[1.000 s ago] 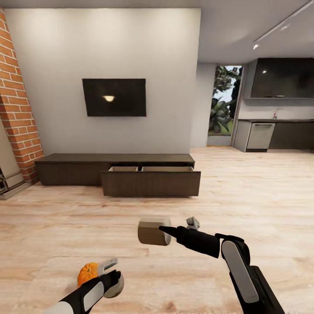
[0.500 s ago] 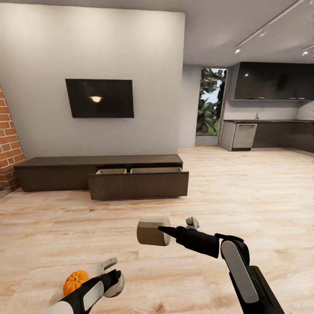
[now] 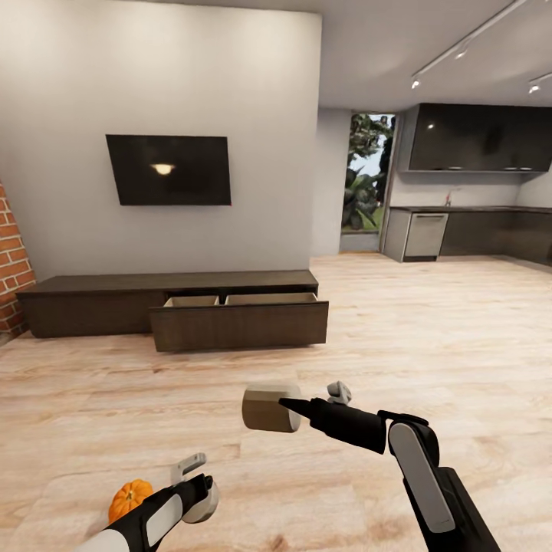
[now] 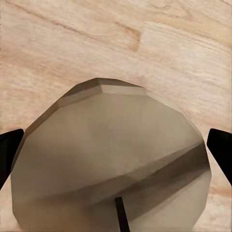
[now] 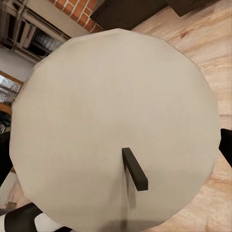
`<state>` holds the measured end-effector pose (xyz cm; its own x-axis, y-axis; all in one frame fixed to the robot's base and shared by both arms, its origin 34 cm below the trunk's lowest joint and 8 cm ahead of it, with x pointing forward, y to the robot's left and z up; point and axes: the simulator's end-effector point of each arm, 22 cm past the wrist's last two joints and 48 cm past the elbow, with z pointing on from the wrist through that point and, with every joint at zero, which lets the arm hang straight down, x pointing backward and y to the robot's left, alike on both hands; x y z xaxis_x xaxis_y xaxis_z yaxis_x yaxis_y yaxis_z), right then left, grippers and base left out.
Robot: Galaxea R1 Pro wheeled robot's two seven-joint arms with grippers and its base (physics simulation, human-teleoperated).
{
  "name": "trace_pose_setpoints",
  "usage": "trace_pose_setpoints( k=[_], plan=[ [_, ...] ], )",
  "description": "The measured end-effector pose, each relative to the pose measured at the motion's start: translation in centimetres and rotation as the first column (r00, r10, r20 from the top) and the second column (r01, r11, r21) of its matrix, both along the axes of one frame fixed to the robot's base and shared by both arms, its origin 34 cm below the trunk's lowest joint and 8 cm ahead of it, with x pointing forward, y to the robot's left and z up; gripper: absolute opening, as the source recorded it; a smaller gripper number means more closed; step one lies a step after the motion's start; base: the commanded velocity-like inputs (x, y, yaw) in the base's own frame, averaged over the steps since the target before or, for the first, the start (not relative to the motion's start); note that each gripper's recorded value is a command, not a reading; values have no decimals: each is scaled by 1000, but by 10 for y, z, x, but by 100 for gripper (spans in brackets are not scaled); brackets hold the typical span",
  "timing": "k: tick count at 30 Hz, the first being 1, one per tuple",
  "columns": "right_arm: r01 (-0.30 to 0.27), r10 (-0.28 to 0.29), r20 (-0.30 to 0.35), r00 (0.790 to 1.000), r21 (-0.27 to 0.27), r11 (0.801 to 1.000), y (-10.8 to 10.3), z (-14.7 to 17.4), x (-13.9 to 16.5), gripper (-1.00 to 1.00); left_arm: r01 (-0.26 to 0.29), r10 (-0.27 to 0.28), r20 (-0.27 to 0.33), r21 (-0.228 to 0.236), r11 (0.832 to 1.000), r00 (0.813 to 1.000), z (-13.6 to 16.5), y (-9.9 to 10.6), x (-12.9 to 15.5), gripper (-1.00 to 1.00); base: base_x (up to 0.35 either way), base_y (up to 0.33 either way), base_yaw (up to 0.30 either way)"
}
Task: Place each of the two pumpkins and all three candles from the living room inside a cabinet in the living room (use any cabinet), then make sure every cabinet is closed, and position the cauldron so it is next to a table in the living room.
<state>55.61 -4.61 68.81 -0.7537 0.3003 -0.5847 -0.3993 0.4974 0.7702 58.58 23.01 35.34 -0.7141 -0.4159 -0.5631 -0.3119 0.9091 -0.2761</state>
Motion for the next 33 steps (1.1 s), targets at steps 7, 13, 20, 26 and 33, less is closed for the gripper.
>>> trace_pose_setpoints(
  k=[7,13,20,26,33],
  plan=[
    [0,0,-12,1000,-3,1000,0,10,5,-100,-1,1,-13,1,1000,1000,10,0,1,-100,0,0,56],
    [5,-5,-25,1000,-4,1000,-2,17,11,-100,-2,2,-23,1,1000,1000,18,1,2,-100,0,0,96],
    [22,-23,-47,999,-22,1000,-6,21,18,-100,-5,5,-37,1,1000,999,27,1,2,-100,0,0,105],
    [169,-206,-106,973,-286,943,-56,-23,40,-100,1,0,-49,6,1000,999,35,1,3,-100,0,0,107],
    [288,-370,-164,915,-378,880,-95,-70,58,-100,8,-7,-61,14,1000,998,45,2,3,-100,0,0,110]
  ],
)
